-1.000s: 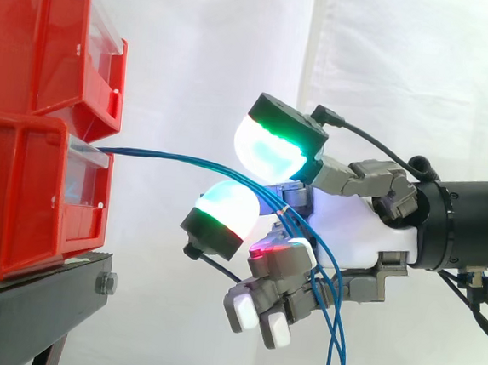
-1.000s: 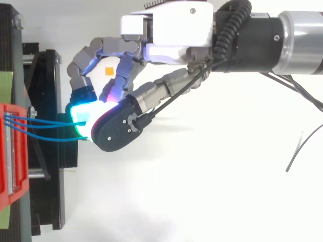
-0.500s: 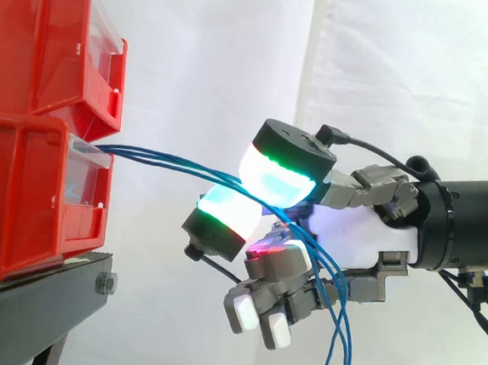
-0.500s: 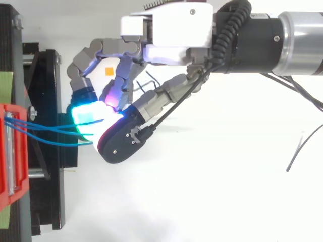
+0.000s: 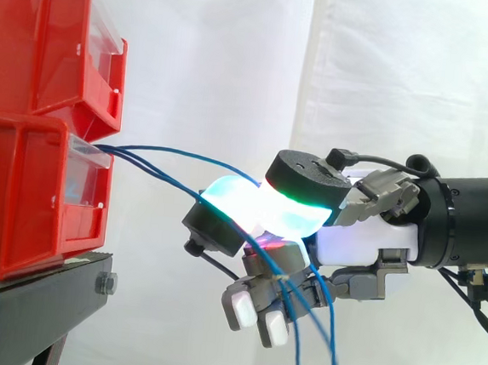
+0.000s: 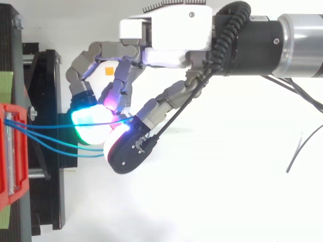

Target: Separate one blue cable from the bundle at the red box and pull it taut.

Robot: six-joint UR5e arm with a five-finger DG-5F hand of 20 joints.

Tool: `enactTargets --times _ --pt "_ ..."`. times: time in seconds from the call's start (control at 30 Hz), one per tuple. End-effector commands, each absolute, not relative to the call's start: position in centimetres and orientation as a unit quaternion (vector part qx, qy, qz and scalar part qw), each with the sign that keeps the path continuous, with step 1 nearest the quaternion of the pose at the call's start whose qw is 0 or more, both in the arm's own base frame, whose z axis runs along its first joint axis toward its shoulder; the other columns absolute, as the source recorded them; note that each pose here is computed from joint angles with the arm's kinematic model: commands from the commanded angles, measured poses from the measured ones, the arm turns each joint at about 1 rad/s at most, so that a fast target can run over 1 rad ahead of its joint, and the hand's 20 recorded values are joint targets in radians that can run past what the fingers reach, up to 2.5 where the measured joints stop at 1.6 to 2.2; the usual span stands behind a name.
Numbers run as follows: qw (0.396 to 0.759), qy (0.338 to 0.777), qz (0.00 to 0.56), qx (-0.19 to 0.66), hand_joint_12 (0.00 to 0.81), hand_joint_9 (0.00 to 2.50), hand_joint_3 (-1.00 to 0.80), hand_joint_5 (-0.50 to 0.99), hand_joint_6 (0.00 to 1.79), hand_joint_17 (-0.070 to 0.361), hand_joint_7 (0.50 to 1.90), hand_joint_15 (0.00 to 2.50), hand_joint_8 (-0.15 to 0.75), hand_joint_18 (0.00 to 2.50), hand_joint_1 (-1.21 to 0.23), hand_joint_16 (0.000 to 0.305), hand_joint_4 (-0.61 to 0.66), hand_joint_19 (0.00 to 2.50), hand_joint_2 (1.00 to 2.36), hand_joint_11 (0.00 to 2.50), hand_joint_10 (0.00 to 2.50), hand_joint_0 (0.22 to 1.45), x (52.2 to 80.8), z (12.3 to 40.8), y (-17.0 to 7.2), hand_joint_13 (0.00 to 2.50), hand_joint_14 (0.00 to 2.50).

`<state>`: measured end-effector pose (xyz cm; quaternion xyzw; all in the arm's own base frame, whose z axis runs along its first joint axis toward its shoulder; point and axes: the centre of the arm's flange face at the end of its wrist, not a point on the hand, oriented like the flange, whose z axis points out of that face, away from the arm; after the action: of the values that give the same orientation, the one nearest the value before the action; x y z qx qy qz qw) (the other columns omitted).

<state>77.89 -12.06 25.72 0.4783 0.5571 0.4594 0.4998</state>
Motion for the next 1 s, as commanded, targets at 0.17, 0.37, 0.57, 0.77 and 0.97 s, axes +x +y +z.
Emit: enactTargets --times 0.17,0.37,0.57,0.77,0.97 --pt "0.500 0.557 0.459 0.479 0.371 1.14 -0.50 -0.17 0.88 0.113 1.11 0.68 0.279 0.79 -0.93 0.050 0.00 0.74 1.00 1.21 0.03 0.57 77.88 25.75 -12.18 0.84 0.03" --pt "0.500 0.557 0.458 0.480 0.401 1.18 -0.50 -0.15 0.84 0.124 1.07 0.68 0.308 0.81 -0.78 0.055 0.04 0.76 1.00 1.22 0.03 0.49 77.83 25.74 -12.42 0.86 0.03" --pt "0.500 0.556 0.458 0.480 0.398 1.20 -0.50 -0.15 0.82 0.120 1.07 0.68 0.307 0.81 -0.62 0.053 0.04 0.79 1.00 1.20 0.03 0.51 77.82 25.86 -12.42 0.86 0.02" --pt "0.502 0.555 0.459 0.479 0.379 1.19 -0.50 -0.14 0.82 0.109 1.14 0.68 0.281 0.79 -0.60 0.048 0.00 0.81 1.00 1.21 0.03 0.62 77.93 26.03 -12.53 0.84 0.02" --pt "0.501 0.556 0.458 0.480 0.377 1.22 -0.35 -0.13 0.84 0.108 1.18 0.68 0.288 0.79 -0.69 0.048 -0.09 0.81 1.01 1.22 0.03 0.62 77.90 26.00 -12.53 0.85 0.03"
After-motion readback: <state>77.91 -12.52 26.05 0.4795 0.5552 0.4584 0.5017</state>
